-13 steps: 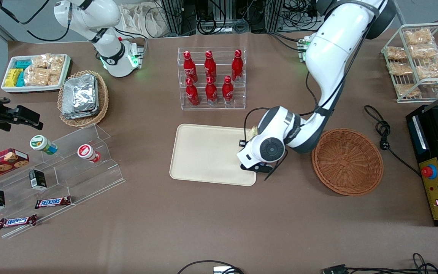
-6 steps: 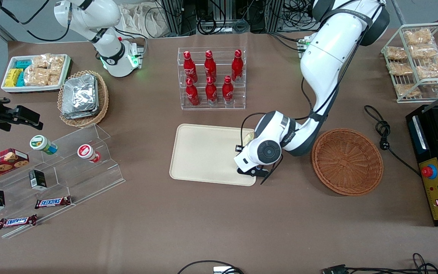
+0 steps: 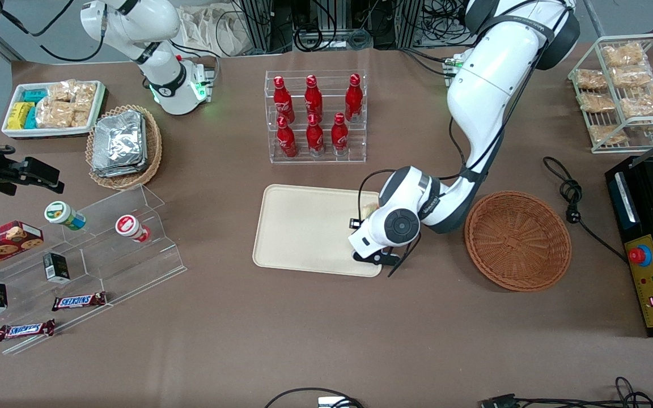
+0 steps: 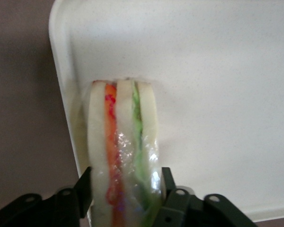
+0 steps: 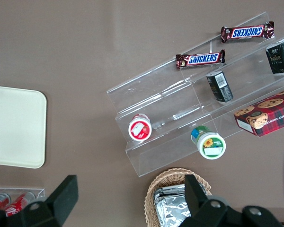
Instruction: Place sandwich from basket to tray
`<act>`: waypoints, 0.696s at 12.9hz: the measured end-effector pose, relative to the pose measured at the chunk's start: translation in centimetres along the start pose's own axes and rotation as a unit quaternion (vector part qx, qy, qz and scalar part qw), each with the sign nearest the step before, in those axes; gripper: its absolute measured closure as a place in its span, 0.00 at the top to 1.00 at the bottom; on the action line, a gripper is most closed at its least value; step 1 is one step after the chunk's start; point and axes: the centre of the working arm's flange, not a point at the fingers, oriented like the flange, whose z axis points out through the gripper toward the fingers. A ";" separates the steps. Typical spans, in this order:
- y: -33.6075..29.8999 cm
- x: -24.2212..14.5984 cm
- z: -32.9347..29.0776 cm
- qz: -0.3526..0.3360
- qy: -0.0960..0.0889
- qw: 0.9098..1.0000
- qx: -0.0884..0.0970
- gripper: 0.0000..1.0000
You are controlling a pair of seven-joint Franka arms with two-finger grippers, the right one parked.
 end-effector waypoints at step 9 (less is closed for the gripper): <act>-6.6 4.2 -15.0 -0.077 0.091 0.988 -0.093 1.00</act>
